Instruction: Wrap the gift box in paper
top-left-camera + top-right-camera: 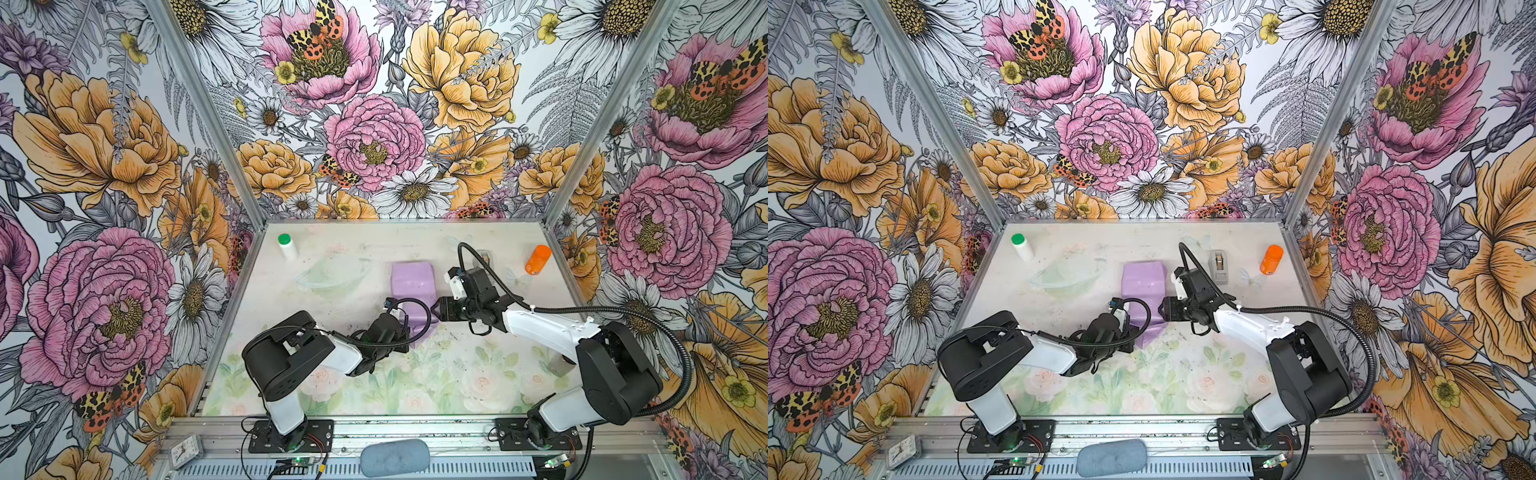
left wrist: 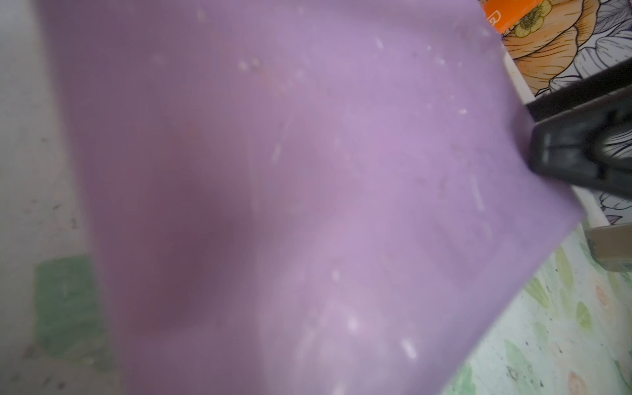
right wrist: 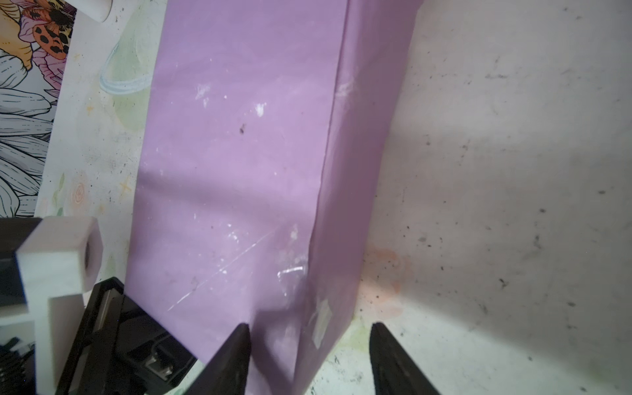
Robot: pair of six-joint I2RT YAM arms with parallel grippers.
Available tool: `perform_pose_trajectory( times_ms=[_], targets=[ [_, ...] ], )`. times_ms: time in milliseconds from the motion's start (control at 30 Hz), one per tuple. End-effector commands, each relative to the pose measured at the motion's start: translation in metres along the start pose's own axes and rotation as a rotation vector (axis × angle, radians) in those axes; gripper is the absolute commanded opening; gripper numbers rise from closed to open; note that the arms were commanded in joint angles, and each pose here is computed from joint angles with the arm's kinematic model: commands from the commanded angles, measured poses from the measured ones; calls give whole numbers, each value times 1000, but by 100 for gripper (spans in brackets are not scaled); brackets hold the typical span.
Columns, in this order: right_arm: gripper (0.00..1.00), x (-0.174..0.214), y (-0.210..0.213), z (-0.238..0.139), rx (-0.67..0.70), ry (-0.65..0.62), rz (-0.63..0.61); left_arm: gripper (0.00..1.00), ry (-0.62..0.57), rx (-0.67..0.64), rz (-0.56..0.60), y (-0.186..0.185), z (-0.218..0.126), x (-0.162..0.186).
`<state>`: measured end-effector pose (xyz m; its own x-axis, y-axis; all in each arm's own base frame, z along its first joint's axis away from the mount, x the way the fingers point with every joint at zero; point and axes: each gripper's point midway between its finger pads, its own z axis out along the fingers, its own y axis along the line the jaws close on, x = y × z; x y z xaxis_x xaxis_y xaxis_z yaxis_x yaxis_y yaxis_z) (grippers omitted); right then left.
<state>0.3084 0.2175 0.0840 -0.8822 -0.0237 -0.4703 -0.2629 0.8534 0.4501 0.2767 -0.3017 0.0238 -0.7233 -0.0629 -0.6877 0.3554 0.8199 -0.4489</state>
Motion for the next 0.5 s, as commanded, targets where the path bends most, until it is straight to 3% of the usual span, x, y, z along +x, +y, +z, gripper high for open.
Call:
perform_pose_trajectory(
  times_ms=[0, 233, 467],
  targets=[
    [58, 0, 2, -10, 12, -23, -13, 6, 3, -42, -5, 11, 4, 5],
    [54, -7, 10, -51, -5, -152, 2, 6, -9, -34, -6, 10, -4, 2],
    [44, 15, 33, -74, -95, -231, 41, 10, -36, 6, -18, 0, -15, -8]
  ],
)
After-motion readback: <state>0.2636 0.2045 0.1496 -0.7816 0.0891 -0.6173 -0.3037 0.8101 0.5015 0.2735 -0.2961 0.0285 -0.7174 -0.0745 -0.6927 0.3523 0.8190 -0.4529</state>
